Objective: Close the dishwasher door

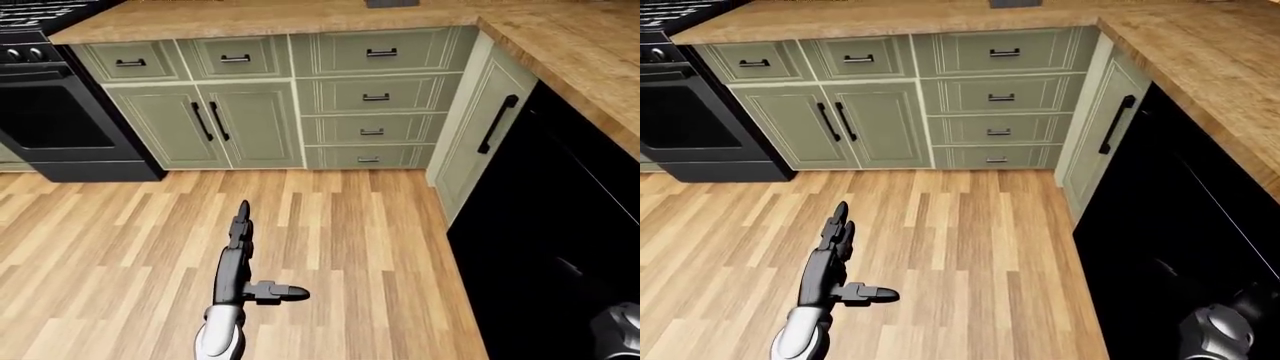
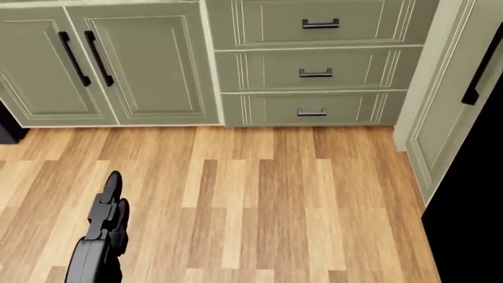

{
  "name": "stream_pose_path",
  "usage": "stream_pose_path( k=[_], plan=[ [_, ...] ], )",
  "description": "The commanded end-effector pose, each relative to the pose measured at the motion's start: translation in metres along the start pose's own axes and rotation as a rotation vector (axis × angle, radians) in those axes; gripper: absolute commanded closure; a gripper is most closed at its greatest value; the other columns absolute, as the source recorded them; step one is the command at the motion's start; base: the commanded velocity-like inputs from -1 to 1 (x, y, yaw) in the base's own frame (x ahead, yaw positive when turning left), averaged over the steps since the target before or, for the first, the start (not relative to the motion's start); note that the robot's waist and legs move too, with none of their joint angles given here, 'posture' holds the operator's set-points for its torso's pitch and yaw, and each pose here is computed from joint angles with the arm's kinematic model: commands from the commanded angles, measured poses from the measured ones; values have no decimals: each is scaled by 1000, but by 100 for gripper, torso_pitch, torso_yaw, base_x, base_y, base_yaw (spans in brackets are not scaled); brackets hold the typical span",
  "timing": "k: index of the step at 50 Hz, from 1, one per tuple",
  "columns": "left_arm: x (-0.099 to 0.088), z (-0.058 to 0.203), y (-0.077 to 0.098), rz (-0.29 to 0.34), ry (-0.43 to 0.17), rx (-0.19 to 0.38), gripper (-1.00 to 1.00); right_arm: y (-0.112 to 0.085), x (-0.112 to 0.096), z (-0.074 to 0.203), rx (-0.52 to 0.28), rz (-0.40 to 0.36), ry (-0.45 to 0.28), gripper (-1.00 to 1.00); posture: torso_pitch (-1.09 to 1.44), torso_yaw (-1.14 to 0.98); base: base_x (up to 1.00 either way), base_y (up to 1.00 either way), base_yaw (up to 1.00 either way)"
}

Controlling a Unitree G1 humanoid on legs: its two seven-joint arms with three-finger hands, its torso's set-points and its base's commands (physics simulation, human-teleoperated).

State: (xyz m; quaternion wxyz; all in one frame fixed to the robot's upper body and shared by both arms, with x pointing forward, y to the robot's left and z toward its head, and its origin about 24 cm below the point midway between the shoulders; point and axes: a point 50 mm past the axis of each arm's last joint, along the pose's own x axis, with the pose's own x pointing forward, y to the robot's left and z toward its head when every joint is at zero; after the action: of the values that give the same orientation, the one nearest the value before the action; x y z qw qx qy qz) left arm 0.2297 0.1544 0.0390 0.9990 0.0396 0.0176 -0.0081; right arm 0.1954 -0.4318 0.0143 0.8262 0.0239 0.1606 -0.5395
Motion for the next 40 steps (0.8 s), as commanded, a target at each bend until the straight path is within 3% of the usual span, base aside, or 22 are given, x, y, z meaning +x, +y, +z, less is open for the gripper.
stream_pose_path(
  k=[1, 40],
  plan=[
    [2, 16, 1, 6, -84, 4, -100, -10, 5, 74, 119, -72, -318, -100, 0, 0, 0, 0, 0],
    [2, 16, 1, 4, -85, 5, -100, -32, 10, 86, 144, -128, -308, -100, 0, 0, 0, 0, 0]
  ],
)
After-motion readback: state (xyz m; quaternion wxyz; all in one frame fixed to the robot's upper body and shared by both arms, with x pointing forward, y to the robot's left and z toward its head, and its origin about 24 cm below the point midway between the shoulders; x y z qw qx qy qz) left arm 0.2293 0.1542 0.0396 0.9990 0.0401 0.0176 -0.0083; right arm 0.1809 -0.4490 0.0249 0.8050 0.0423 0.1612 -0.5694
